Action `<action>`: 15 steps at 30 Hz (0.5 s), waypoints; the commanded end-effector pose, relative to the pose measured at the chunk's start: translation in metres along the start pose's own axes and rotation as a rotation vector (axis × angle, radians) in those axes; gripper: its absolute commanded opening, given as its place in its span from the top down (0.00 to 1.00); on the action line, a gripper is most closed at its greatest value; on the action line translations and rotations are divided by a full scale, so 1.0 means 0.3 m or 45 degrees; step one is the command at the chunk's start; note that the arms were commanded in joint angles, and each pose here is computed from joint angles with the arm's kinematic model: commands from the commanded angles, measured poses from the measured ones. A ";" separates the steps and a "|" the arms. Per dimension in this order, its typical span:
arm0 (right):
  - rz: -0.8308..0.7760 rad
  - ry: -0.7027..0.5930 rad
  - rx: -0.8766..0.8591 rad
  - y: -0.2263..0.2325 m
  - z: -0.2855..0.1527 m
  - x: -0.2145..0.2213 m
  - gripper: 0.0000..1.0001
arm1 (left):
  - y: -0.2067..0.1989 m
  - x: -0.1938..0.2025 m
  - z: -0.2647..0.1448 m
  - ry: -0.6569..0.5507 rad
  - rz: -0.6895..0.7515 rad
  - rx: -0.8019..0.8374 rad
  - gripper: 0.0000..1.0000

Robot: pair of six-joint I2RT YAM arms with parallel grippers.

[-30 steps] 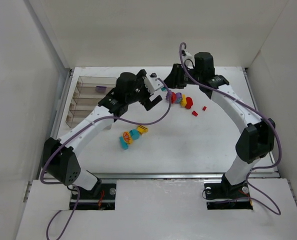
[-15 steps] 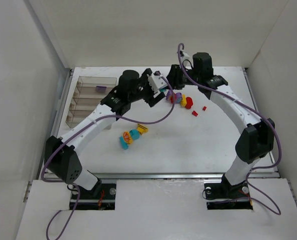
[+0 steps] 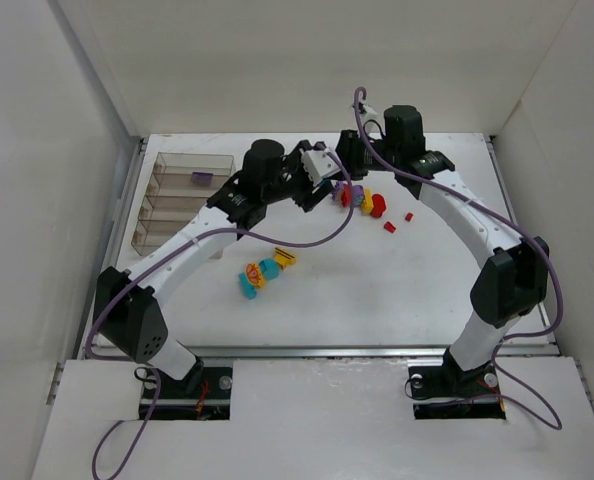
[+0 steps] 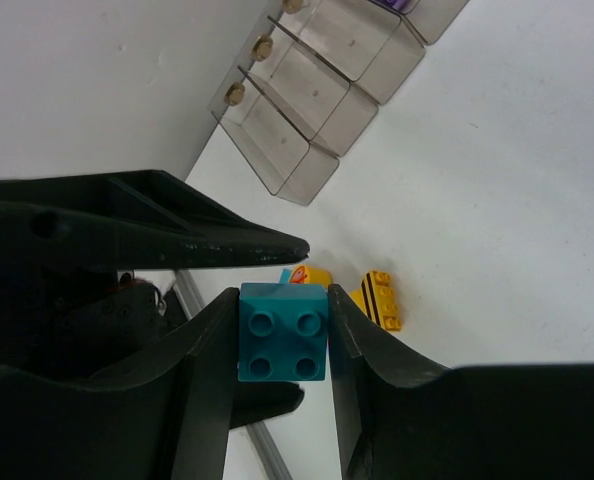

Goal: Sort the legos into containers by color

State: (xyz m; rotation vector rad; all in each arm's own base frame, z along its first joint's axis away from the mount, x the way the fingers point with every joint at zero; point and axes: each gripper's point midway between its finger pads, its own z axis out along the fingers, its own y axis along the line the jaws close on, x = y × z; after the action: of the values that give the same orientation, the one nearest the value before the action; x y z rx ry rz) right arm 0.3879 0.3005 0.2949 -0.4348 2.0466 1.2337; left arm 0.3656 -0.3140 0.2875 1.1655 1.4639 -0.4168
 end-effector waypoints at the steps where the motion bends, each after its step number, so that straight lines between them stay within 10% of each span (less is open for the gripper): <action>1: -0.054 -0.044 -0.067 0.061 -0.004 -0.040 1.00 | 0.020 -0.089 -0.013 -0.083 0.000 -0.015 0.46; 8: -0.054 -0.038 -0.079 0.066 -0.005 -0.037 0.93 | 0.039 -0.083 -0.012 -0.078 -0.033 -0.065 0.82; 13: -0.047 -0.030 -0.075 0.055 0.004 -0.031 0.53 | 0.047 -0.062 -0.011 -0.053 -0.052 -0.094 1.00; 15: -0.045 -0.025 -0.053 0.044 0.004 -0.026 0.21 | 0.046 -0.051 -0.020 -0.037 -0.056 -0.102 1.00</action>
State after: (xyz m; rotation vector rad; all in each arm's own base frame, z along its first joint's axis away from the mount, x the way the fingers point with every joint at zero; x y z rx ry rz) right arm 0.3877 0.3016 0.2971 -0.4342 2.0391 1.2447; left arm 0.3700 -0.3112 0.2843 1.1128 1.5127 -0.4156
